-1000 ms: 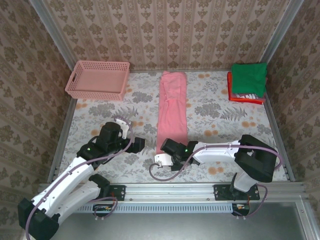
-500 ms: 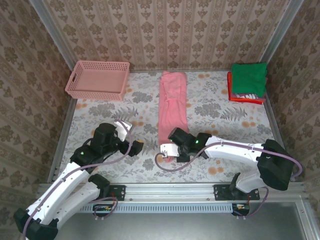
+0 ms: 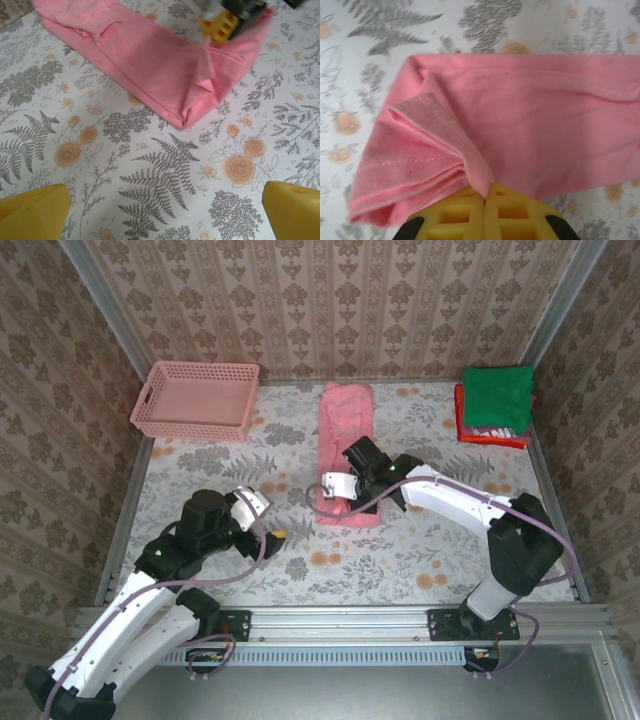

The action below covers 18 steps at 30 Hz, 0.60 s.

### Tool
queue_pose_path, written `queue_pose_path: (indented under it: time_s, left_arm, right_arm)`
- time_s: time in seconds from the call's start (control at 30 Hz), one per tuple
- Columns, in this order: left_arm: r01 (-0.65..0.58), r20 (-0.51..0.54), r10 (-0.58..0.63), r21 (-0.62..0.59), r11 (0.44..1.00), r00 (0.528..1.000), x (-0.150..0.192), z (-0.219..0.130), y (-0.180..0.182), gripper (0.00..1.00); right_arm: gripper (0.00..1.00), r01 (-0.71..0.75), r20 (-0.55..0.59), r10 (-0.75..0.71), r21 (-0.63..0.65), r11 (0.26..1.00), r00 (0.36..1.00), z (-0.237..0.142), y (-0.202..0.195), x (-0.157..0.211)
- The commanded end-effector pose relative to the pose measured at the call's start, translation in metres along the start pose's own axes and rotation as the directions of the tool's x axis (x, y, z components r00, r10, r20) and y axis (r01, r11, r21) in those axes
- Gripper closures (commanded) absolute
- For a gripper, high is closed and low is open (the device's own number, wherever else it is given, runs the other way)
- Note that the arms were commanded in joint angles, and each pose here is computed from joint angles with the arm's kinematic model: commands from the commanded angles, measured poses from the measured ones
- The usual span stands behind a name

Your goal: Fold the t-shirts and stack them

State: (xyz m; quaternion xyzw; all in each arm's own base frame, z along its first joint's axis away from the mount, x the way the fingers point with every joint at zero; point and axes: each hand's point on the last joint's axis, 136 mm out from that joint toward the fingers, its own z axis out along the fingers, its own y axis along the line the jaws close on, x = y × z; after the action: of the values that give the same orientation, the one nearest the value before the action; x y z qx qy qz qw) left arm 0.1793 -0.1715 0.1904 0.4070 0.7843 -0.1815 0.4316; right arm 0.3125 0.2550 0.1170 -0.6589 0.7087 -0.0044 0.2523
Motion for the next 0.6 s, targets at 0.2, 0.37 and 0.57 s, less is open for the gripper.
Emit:
queue_pose_path:
  time_s: [0.2, 0.37, 0.57]
  left_arm:
    - [-0.060, -0.002, 0.060, 0.035, 0.998, 0.998, 0.008, 0.004, -0.006, 0.00]
    - [-0.069, -0.006, 0.069, 0.046, 0.997, 0.998, 0.009, 0.009, -0.007, 0.00]
    - [-0.068, -0.015, 0.069, 0.053, 0.996, 0.998, 0.011, 0.014, -0.007, 0.00]
  right_arm:
    - [1.00, 0.028, 0.050, -0.026, -0.025, 0.999, 0.998, 0.020, -0.047, -0.021]
    - [1.00, 0.003, 0.044, -0.003, -0.014, 1.000, 0.999, 0.036, -0.074, -0.020]
    - [1.00, -0.030, 0.036, 0.030, -0.014, 0.999, 0.999, 0.052, -0.092, -0.014]
